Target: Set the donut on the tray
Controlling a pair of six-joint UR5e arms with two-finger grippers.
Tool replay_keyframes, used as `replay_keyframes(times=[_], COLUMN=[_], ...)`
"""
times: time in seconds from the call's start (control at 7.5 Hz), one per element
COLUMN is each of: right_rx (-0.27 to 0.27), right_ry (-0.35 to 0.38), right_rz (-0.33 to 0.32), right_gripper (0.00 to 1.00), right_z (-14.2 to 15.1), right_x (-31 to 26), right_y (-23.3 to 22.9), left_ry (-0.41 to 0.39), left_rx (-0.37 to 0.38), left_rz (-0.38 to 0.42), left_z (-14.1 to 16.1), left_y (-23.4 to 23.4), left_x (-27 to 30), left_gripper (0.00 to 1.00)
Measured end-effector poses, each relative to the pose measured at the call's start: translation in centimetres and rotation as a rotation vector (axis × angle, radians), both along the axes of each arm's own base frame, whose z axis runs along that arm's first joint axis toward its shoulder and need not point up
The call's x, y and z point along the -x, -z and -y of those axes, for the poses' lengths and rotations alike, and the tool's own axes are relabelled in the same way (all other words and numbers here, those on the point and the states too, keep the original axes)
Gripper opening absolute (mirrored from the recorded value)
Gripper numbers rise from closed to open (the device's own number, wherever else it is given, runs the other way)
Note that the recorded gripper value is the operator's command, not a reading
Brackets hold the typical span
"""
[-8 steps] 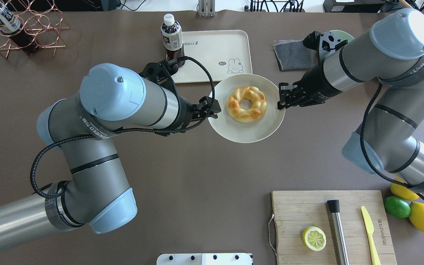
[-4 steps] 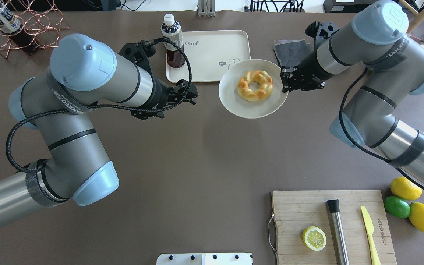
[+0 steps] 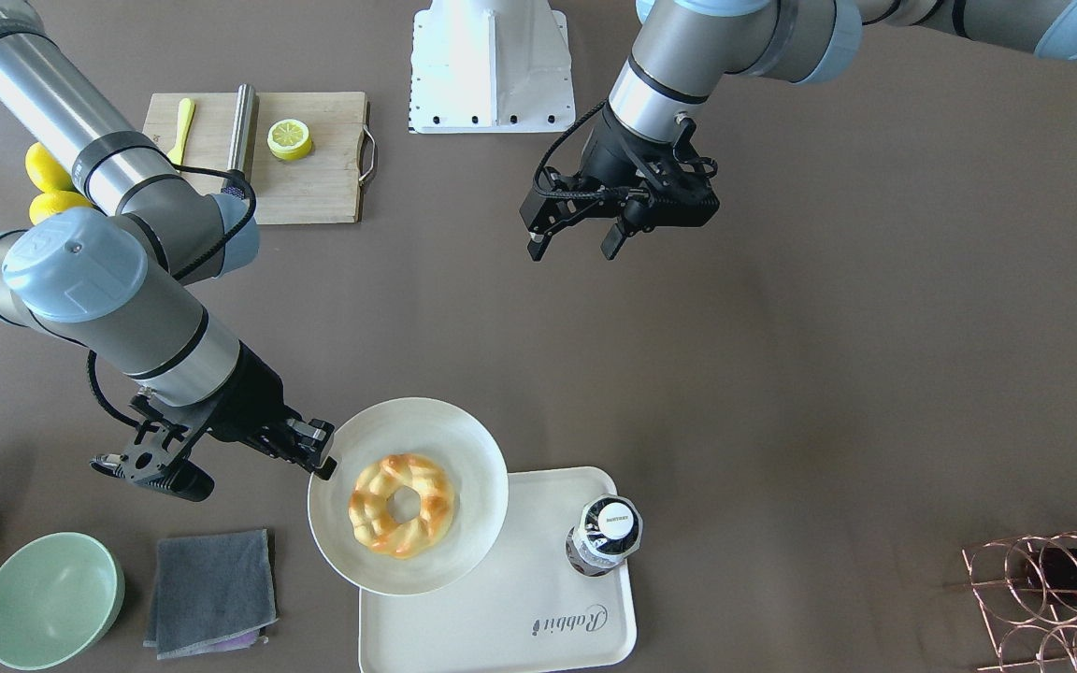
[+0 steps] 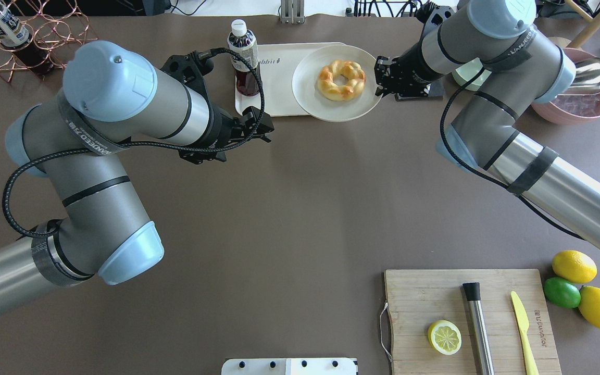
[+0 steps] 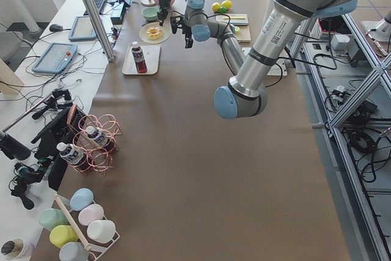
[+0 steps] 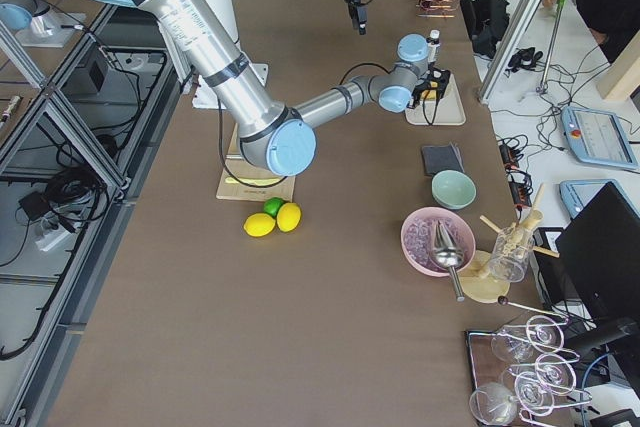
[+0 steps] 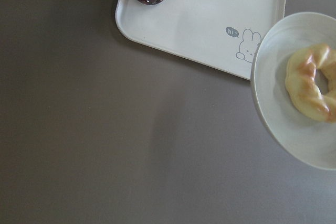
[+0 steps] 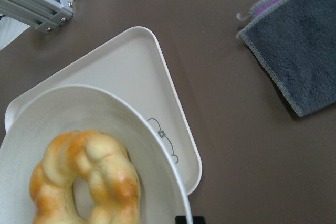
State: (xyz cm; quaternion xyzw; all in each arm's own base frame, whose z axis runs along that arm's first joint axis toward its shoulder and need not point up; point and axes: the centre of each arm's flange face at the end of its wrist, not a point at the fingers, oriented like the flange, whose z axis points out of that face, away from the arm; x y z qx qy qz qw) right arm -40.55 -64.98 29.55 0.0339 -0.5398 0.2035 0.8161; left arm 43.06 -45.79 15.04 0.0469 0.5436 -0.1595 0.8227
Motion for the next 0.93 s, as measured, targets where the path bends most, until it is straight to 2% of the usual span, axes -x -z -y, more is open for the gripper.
replay_keyframes(times=[0.27, 0.4, 0.67, 0.93], right_rx=[0.022, 0.014, -0.017, -0.032], right_ry=[-0.05, -0.069, -0.101, -0.112], right_rz=[-0.022, -0.034, -0.055, -0.063], right_gripper=[0.0, 0.0, 0.0, 0.0], right_z=[3.4, 4.5, 5.2, 5.0], right_x=[2.4, 4.2, 7.9, 10.2], right_y=[1.0, 0.9, -1.2, -1.4], left_ry=[-0.005, -0.004, -0.001, -0.002], left_rx=[-0.022, -0.034, -0.038, -0.043], left_rz=[0.024, 0.035, 0.045, 0.057], left_z=[0.5, 0.9, 1.3, 1.7], left_y=[-1.4, -1.9, -2.4, -2.9], left_x=[0.5, 0.9, 1.2, 1.2], left_gripper=[0.99, 0.99, 0.99, 0.99])
